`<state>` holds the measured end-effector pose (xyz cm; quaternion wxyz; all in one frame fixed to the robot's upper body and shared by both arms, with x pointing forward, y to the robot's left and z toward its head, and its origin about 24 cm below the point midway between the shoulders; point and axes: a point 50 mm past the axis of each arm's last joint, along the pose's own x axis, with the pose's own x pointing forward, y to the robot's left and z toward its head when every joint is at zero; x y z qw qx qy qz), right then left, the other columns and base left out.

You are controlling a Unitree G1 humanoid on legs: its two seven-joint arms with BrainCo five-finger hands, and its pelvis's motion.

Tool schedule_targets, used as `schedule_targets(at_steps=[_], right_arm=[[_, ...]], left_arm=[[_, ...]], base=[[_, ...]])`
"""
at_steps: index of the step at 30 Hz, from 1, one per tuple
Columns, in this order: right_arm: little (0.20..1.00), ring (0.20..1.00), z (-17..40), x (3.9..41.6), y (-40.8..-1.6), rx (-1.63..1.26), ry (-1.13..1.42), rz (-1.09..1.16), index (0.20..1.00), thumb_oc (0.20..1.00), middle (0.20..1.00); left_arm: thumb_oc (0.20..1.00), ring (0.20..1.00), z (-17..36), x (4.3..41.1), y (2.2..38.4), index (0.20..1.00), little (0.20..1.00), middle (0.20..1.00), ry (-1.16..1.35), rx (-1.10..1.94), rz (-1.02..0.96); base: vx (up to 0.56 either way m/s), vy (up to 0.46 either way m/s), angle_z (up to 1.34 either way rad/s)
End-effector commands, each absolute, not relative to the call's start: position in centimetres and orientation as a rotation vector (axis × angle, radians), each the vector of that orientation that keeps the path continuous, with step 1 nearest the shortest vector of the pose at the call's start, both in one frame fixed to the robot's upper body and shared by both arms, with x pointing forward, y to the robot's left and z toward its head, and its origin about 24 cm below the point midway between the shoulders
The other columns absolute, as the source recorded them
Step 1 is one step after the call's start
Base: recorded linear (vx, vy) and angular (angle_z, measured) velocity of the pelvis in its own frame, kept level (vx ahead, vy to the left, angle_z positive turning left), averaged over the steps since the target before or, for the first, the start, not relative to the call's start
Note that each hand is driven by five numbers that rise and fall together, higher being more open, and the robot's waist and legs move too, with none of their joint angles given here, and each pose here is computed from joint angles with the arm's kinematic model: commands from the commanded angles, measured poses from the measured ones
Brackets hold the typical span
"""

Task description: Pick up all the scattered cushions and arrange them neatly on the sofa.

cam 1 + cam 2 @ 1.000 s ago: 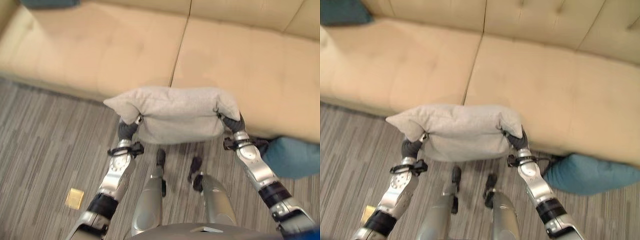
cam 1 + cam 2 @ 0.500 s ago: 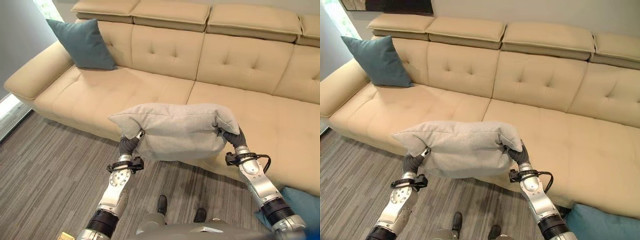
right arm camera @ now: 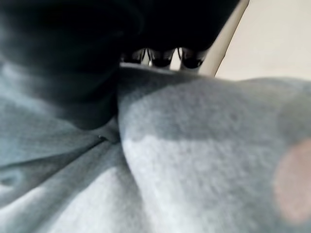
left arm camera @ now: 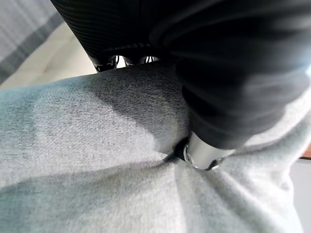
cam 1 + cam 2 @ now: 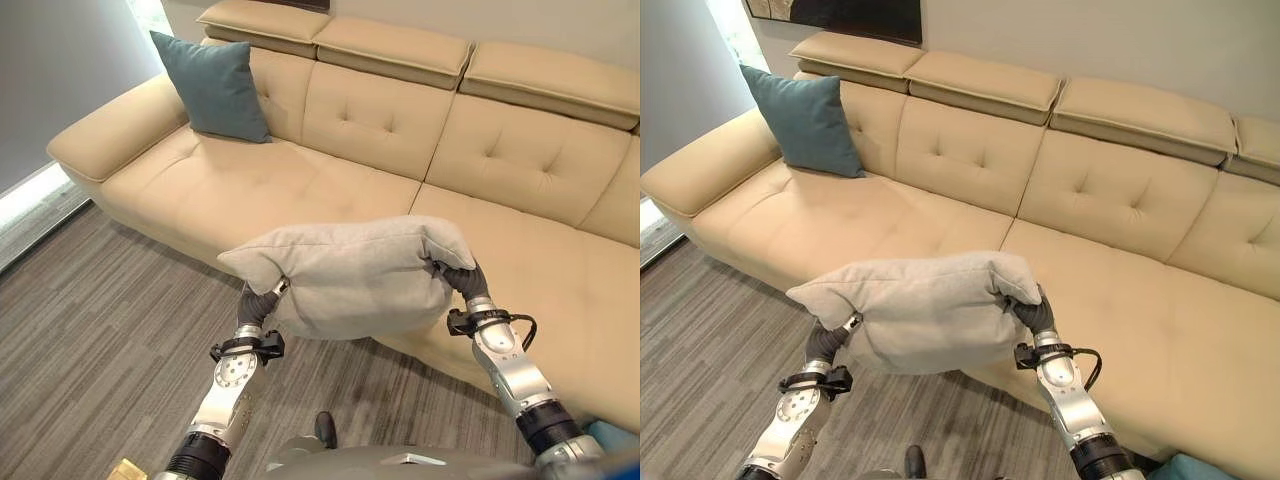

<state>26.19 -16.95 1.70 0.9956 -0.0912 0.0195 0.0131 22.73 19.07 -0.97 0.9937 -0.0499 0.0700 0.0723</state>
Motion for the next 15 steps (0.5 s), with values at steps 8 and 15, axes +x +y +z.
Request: schedule_targets(at_steps=[8, 15], right_arm=[[0.200, 0.200, 6.8, 27.4, -17.3, -0.180, -0.220, 0.048, 0.200, 0.200, 0.200], [0.200, 0.200, 6.6, 27.4, -17.7, -0.199, -0.203, 0.049, 0.200, 0.200, 0.200]], left_arm=[[0.200, 0.200, 4.2, 25.1, 16.6, 0.200, 0.200, 0.200, -0.124, -0.137, -0.023], [0.200, 0.200, 3.9, 24.7, 16.8, 0.200, 0.200, 0.200, -0.109, -0.156, -0.009]], base=[[0.24, -0.138, 0.68], [0.13, -0.058, 0.25]])
